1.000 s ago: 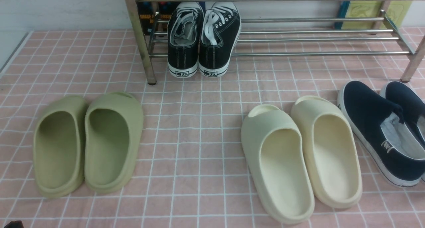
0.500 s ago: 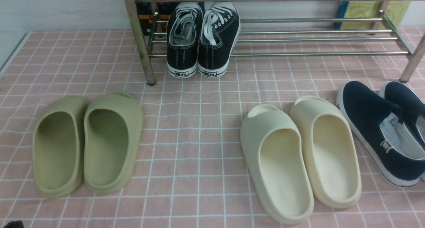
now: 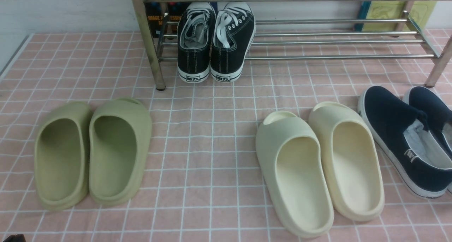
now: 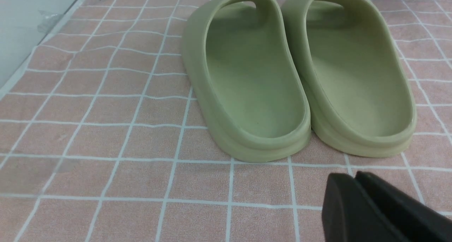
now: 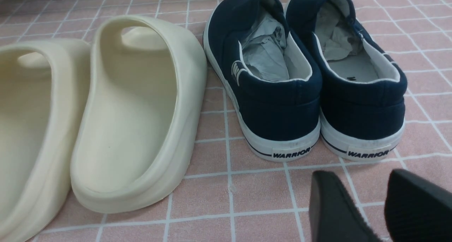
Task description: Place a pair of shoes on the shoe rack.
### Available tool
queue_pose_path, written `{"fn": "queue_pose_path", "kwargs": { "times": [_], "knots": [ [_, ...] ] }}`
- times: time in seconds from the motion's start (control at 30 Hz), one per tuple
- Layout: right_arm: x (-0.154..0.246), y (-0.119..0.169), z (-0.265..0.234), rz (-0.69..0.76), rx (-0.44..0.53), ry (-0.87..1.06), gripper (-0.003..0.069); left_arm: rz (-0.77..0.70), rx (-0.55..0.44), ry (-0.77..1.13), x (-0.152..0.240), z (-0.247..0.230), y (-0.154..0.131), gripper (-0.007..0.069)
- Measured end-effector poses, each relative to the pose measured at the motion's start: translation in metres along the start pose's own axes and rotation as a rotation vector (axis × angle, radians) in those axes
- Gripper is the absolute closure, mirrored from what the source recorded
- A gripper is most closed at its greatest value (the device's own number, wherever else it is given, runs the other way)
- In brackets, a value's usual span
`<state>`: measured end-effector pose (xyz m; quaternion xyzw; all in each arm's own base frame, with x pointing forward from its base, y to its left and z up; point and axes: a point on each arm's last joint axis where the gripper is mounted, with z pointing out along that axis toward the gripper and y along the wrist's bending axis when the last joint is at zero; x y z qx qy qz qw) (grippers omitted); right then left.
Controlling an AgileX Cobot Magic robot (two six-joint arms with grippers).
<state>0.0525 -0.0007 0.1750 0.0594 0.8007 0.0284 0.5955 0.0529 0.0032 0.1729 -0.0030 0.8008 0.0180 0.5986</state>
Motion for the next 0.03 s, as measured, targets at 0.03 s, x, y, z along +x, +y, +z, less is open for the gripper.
{"fn": "queue_pose_path", "kwargs": {
  "times": [0.03],
  "knots": [
    [0.0000, 0.0000, 0.0000, 0.000, 0.000, 0.000, 0.0419, 0.000, 0.000, 0.000, 0.0000, 0.0000, 0.0000, 0.0566]
  ]
}}
